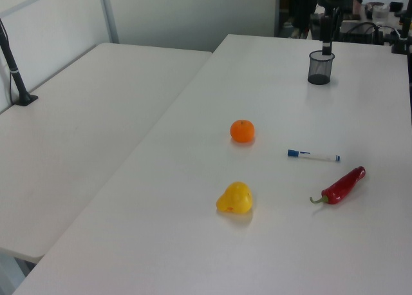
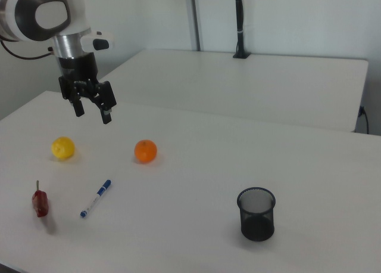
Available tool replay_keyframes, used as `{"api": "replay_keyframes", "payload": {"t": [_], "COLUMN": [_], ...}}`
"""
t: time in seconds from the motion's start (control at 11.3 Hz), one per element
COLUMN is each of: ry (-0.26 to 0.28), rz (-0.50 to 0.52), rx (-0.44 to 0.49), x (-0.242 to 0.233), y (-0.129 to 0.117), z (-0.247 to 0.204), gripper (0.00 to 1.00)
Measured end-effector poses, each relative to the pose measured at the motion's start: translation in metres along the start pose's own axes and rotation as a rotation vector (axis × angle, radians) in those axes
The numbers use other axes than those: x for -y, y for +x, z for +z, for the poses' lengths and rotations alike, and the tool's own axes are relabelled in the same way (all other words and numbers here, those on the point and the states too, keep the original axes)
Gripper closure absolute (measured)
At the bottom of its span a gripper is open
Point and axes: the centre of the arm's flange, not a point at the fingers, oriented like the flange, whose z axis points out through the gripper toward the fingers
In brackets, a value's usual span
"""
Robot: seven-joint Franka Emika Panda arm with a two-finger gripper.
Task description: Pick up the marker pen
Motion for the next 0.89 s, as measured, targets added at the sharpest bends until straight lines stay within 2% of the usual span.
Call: {"api": "replay_keyframes", "payload": {"t": [0.18,0.44,0.89], "ry": [0.007,0.010,0.066], "rz": [-0.009,-0.084,-0.078], "rx": [-0.042,-0.185,-0.195], "x": [-0.005,-0.009,-0.007], "y": [0.004,0.026,0.024], "z": [-0.007,-0.013,-0.039], "gripper": [0.00,0.00,0.00]}}
